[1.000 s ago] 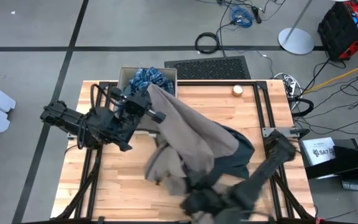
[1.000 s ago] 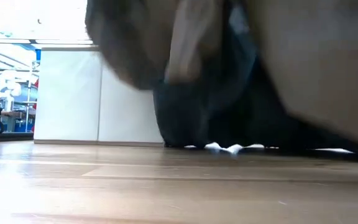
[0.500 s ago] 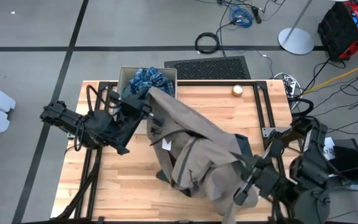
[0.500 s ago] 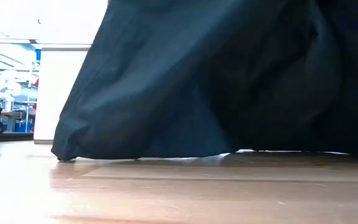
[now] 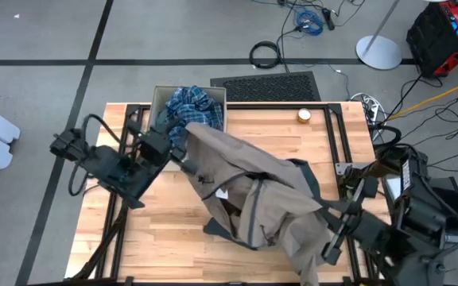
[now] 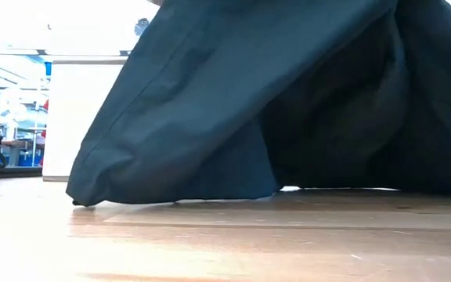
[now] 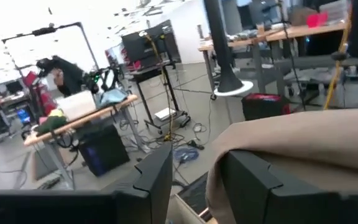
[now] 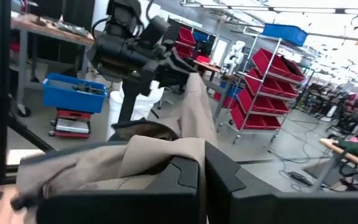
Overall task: Sort clothes
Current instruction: Put the brown jacket into the laundry organizer
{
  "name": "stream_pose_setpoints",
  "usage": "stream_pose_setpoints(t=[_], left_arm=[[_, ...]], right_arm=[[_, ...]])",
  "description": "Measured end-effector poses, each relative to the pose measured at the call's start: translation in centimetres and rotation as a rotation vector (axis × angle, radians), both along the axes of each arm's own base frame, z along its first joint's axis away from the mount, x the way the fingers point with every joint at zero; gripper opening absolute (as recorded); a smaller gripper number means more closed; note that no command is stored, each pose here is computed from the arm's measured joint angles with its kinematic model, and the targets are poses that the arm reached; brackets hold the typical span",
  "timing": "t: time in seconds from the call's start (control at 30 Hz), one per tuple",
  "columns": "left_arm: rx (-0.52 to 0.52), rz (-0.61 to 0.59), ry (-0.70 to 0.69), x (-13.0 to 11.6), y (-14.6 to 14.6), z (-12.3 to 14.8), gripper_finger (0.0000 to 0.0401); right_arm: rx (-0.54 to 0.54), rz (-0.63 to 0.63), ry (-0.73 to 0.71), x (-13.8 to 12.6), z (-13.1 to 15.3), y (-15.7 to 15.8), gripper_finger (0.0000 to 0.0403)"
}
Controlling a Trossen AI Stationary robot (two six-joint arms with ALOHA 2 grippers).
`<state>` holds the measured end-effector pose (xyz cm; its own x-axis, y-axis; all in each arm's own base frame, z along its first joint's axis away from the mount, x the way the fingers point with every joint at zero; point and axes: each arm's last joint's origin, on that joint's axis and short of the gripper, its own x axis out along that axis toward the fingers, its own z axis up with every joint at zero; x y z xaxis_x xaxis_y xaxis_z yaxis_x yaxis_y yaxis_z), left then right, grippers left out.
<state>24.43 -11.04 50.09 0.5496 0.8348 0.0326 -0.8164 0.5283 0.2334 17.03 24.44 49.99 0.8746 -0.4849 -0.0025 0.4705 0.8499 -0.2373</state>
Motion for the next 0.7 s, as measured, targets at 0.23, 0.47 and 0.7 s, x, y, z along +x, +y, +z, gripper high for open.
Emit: stream_pose_setpoints(t=[0.23, 0.47, 0.7], left_arm=[[-0.164, 0.033, -0.203, -2.2, 1.0, 1.3, 0.0139], [-0.005, -0.022, 0.053, -2.3, -0.8, 0.1, 0.0139], [0.354, -0.123, 0.517, -2.7, -4.1, -7.0, 0.0139]], right_arm=[[0.052, 0.025, -0.027, -1.5, 0.8, -1.2, 0.0], [0.088, 0.053, -0.037, -2.3, 1.5, -2.1, 0.0], [0.174, 0.137, -0.036, -3.5, 2.6, -3.6, 0.0]])
